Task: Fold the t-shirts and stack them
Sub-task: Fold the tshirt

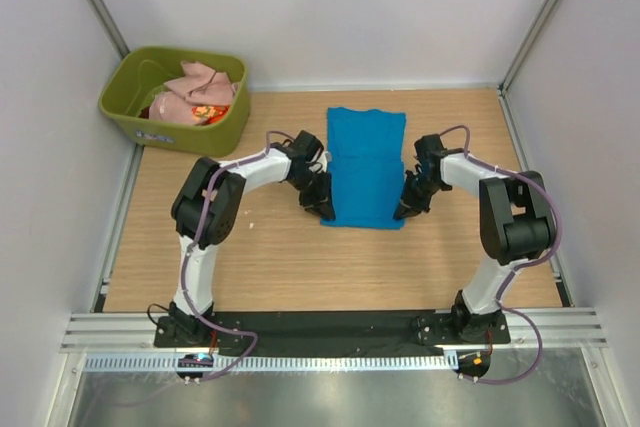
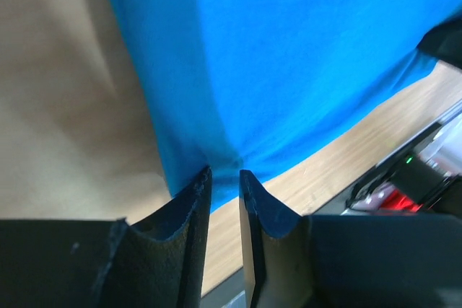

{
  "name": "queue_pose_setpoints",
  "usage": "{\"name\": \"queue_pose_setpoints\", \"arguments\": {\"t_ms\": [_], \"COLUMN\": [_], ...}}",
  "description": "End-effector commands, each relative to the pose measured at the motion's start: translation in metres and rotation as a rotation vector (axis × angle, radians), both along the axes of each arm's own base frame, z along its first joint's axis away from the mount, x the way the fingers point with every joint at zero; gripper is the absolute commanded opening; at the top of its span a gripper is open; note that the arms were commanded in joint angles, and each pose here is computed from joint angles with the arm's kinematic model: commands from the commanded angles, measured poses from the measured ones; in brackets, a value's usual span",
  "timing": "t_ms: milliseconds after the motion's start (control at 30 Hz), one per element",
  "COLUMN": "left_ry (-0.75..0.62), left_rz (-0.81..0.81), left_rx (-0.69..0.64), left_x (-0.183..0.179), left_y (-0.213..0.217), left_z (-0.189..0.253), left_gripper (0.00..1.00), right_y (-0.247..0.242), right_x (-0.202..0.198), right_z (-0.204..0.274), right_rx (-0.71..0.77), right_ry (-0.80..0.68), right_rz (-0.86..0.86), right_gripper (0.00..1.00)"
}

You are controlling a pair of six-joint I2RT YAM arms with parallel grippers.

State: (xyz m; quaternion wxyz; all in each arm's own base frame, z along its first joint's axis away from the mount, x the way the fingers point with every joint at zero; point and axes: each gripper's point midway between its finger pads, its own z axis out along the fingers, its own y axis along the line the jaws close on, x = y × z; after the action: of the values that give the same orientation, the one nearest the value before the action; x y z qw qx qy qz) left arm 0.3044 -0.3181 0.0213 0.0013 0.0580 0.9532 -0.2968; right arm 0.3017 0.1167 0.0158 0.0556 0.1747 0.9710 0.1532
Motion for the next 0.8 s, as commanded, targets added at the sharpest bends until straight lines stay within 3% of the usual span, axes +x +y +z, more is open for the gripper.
{"name": "queue_pose_setpoints", "arguments": {"t_ms": [0, 200, 367, 500, 600, 767], "left_ry": [0.079, -0.02, -0.168, -0.168, -0.16, -0.142], "left_rz": [-0.043, -0.057, -0.063, -0.04, -0.01, 0.054], "left_rx": [0.198, 0.145, 0.066, -0.044, -0.145, -0.317], "left_x": [-0.054, -0.066, -0.034, 0.0, 0.03, 0.079], "left_y": [0.04, 0.048, 0.028, 0.004, -0.013, -0.036], "left_z": [-0.029, 0.018, 0.067, 0.088, 0.098, 0.083], "left_gripper": [0.25, 0.31, 0.4, 0.39, 0.38, 0.31], "right_y": [0.014, 0.004, 0.0, 0.032, 0.049, 0.088], "right_x": [-0.031, -0.043, 0.005, 0.045, 0.068, 0.092], "right_z": [0.004, 0.029, 0.06, 0.07, 0.07, 0.068], "right_rx": [0.043, 0.066, 0.136, 0.327, 0.415, 0.513], "right_ry": [0.035, 0.005, -0.107, -0.168, -0.187, -0.189], "right_rz": [0.059, 0.062, 0.036, 0.039, 0.006, 0.058], "right_gripper": [0.15, 0.2, 0.33, 0.4, 0.4, 0.28]}}
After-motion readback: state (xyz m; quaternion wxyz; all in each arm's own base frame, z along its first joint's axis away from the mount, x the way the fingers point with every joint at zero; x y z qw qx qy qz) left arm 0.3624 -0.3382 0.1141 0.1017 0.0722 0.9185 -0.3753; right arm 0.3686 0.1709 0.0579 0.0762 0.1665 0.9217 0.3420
